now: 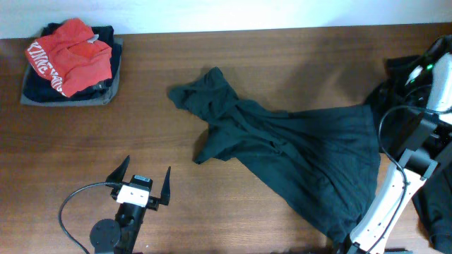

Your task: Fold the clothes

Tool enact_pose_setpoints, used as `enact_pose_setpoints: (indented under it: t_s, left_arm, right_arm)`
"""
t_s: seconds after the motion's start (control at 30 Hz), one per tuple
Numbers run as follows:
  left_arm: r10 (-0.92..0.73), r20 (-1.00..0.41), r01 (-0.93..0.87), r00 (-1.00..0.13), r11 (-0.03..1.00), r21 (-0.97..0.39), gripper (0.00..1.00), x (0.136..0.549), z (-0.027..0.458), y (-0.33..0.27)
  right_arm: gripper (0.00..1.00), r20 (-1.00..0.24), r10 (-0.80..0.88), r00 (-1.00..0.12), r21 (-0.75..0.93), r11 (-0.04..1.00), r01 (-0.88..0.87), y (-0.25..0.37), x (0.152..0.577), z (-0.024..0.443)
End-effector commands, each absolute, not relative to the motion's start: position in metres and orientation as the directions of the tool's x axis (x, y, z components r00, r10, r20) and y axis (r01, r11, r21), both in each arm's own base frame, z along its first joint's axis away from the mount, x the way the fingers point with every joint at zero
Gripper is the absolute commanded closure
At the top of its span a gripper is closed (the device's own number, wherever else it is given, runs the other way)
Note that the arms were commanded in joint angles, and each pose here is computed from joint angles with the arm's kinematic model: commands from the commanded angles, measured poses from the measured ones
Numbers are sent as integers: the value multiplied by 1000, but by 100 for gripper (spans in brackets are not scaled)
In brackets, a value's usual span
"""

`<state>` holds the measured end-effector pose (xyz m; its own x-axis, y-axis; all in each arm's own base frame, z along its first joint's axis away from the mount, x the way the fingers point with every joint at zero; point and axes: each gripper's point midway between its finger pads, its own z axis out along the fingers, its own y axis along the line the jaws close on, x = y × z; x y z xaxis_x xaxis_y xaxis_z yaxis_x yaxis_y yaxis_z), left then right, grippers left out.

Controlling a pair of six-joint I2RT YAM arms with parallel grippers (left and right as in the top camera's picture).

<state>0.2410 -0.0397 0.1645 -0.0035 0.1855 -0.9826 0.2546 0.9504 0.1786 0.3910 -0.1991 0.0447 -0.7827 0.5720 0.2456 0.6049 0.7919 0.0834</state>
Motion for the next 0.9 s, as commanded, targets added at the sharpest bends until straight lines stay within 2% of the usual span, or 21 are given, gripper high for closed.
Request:
enact_pose_setpoints:
  t_s: [0.0,0.37,0.57,0.63,0.7,0.8,0.87]
  left_arm:
    - [201,-980,246,-2,950,194,1,241,163,-38]
    - [201,-980,246,-2,950,194,1,241,163,-38]
    - [201,-980,246,-3,950,194,1,241,163,-38]
    - [201,-980,246,-3,950,194,1,241,163,-38]
    - [201,-980,246,-2,950,194,1,241,163,-38]
    - [201,-980,246,-2,950,194,1,241,163,-38]
    - [201,-980,246,-3,950,194,0,241,163,-38]
  right_arm:
    - [1,300,564,-770,10,805,593,-202,373,31]
    - [1,306,562,-768,-13,809,587,-199,371,-1]
    - [2,262,605,-752,-64,788,612,-204,376,-25]
    - [16,240,618,-749,-63,779,623,-206,381,-27]
    - [42,216,623,-752,-59,777,626,-209,386,-28]
    - [75,183,629,-756,-53,774,631,-213,393,-25]
    - [87,166,630,-758,-50,773,632,-216,398,-22]
